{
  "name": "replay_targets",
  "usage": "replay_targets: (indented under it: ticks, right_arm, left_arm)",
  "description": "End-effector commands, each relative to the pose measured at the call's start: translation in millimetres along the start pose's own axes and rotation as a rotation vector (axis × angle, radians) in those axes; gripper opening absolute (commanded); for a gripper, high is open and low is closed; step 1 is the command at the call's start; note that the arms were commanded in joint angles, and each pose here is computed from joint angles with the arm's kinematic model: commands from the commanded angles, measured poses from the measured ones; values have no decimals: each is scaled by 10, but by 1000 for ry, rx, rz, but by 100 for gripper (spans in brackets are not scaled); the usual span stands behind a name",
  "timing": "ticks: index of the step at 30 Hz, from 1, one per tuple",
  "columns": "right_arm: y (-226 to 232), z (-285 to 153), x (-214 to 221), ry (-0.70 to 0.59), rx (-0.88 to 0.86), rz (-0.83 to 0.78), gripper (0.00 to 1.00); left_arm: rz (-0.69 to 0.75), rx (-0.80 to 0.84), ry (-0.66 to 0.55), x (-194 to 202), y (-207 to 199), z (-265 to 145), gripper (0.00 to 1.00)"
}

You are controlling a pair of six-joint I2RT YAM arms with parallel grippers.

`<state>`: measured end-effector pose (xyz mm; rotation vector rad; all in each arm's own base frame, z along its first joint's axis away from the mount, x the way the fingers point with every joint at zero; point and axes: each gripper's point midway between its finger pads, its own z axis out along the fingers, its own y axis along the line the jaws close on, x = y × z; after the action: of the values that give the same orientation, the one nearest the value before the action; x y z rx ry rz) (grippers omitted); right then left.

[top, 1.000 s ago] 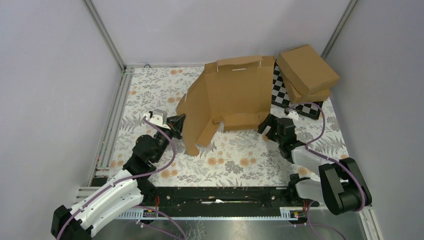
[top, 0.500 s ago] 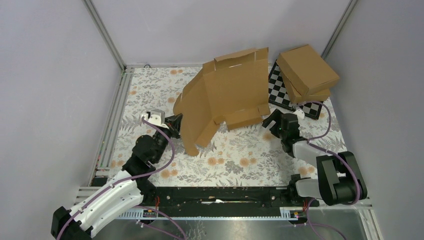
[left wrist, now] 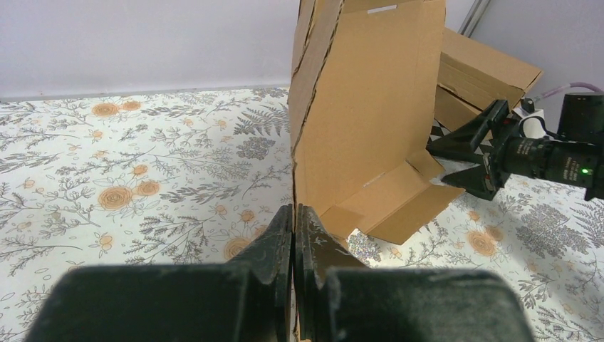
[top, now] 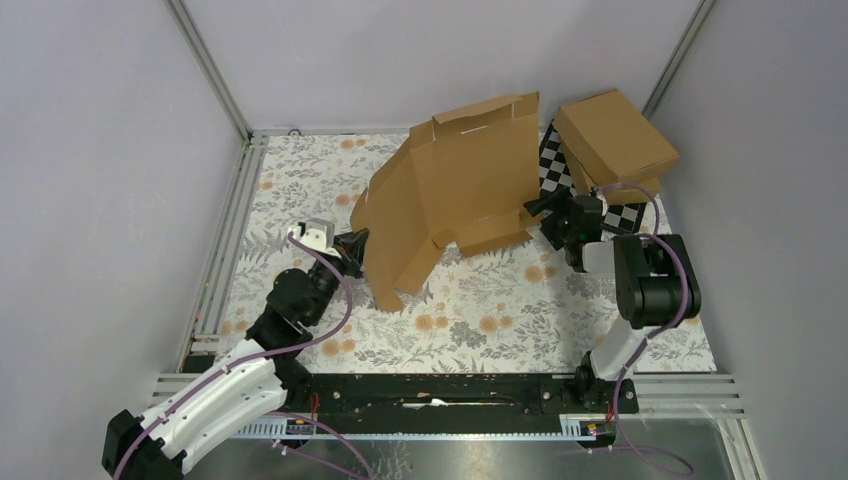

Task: Fold the paper box

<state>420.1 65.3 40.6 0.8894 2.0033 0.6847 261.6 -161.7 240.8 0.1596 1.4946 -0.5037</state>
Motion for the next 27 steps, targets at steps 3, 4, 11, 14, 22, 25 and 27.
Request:
replay_targets:
  ticks: [3, 4, 11, 14, 22, 25, 27]
  right_arm:
    - [2, 223, -23, 41, -80, 96, 93]
    - [35, 220, -30, 31, -109, 102, 93]
    - [275, 205, -15, 37, -272, 94, 68]
    - [316, 224, -29, 43, -284, 60, 55]
    - [348, 208, -118, 6, -259, -32, 46]
    - [412, 207, -180, -12, -271, -44, 46]
    - [465, 204, -207, -23, -277, -63, 47]
  left_arm:
    - [21, 33, 11, 10, -62, 9, 0]
    - [20, 36, 9, 2, -69, 9, 0]
    - [25, 61, 8, -6, -114, 8, 0]
    - [27, 87, 10, -2, -163, 11, 0]
    - [33, 123, 7, -1, -228, 7, 0]
    - [35, 132, 7, 0, -247, 4, 0]
    - [36, 131, 12, 11, -249, 8, 0]
